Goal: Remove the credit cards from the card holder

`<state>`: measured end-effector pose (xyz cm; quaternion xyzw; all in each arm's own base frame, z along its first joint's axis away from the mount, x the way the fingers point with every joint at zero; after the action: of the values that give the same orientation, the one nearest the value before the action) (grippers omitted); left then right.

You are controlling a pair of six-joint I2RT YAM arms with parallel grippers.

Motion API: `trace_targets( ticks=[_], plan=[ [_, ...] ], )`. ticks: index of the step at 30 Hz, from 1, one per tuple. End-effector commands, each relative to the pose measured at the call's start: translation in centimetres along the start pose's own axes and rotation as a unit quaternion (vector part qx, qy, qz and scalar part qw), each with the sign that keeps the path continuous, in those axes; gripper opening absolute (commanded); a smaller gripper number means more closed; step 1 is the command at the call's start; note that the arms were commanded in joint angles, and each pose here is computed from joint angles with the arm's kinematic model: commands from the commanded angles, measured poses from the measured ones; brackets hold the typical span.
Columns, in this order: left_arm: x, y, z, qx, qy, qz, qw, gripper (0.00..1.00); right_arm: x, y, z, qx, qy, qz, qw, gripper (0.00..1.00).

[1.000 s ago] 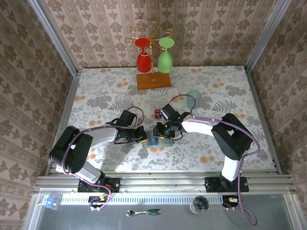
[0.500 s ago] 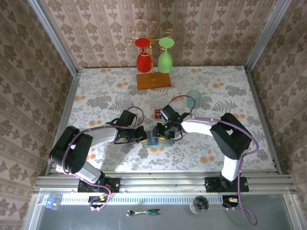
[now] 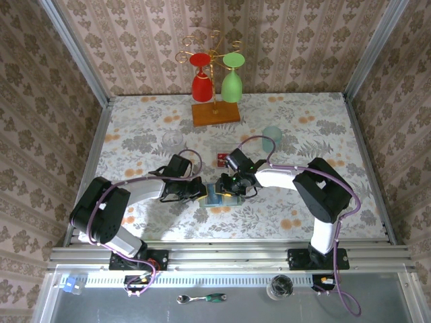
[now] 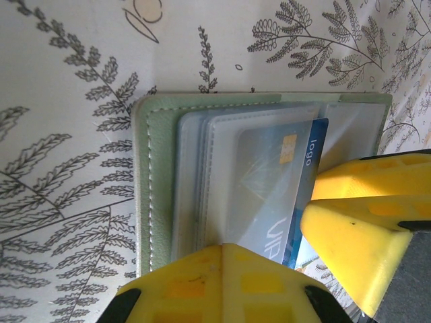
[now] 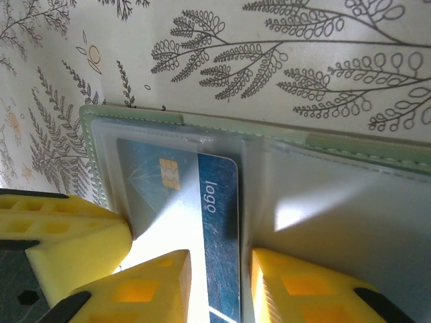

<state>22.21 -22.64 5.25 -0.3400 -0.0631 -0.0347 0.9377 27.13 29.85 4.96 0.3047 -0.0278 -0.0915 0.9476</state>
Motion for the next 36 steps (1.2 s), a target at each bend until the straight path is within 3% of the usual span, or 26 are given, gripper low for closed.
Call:
trace_targets(
  ticks=[1, 36],
  plan=[
    [-0.4, 0.99, -0.17, 0.027, 0.013, 0.014, 0.999, 0.0, -0.13, 0.91, 0.62, 0.024, -0.001, 0.006, 1.0, 0.29],
    [-0.35, 0.96, 0.12, 0.029, 0.011, 0.015, 0.999, 0.0, -0.21, 1.21, 0.97, 0.069, -0.006, 0.006, 0.998, 0.19]
  ],
)
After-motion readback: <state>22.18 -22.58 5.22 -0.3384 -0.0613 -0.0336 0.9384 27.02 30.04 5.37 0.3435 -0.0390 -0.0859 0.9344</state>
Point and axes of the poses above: each hand's point on the last joint's axis, 136 mm out from that joint toward the fingers, its own z axis back along the fingers, its own y axis along the line the jaws close on, x = y × z, the point moved 3 cm from there along z, back along the fingers, and after that the axes turned 9 degrees about -z, right-handed, at the moved point
